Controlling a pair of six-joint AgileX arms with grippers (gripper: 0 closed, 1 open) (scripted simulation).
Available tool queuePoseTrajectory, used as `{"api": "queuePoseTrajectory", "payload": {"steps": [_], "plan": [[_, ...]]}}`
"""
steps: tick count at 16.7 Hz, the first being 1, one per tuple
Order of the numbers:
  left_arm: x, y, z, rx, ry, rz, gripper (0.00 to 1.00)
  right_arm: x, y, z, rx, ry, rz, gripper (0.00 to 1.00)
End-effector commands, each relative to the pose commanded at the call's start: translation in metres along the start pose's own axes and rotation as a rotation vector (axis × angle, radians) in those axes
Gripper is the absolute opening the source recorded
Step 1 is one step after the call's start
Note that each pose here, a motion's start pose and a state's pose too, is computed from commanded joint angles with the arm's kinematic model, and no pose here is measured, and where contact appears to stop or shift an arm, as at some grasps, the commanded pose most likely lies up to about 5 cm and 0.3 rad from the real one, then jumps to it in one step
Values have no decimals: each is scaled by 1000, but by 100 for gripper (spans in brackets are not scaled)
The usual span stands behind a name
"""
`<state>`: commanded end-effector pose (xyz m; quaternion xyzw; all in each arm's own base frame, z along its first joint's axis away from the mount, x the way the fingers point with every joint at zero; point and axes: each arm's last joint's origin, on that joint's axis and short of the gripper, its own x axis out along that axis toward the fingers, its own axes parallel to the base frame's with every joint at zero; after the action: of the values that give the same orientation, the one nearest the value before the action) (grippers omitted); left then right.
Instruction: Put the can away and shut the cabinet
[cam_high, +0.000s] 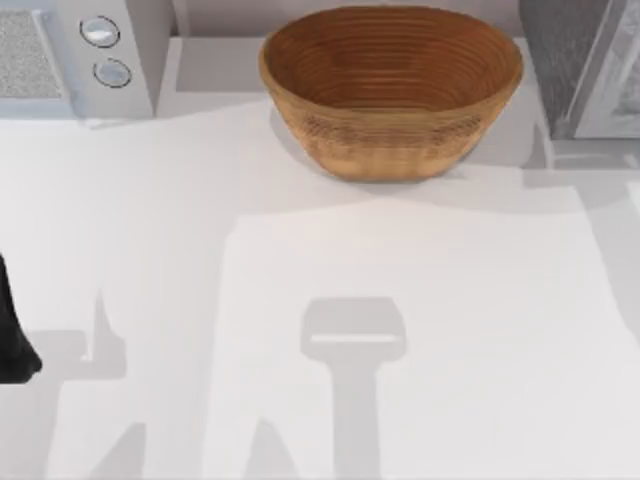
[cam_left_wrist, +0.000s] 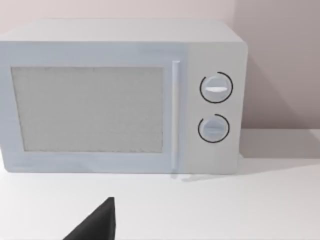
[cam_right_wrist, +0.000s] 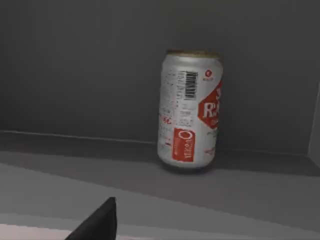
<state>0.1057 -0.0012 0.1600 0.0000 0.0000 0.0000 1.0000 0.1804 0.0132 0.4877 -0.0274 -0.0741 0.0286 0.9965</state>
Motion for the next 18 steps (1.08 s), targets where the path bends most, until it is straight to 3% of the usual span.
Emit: {"api": "queuePoseTrajectory", "payload": {"steps": [5, 10, 14, 18], "plan": [[0, 0, 0, 0, 0, 0, 100, -75, 3, -138, 10, 92, -10, 100], [0, 0, 0, 0, 0, 0, 100, -113, 7, -253, 34, 130, -35, 100], [0, 0, 0, 0, 0, 0, 100, -122, 9, -304, 51, 145, -53, 100], [0, 0, 0, 0, 0, 0, 100, -123, 9, -313, 55, 148, -57, 100]]}}
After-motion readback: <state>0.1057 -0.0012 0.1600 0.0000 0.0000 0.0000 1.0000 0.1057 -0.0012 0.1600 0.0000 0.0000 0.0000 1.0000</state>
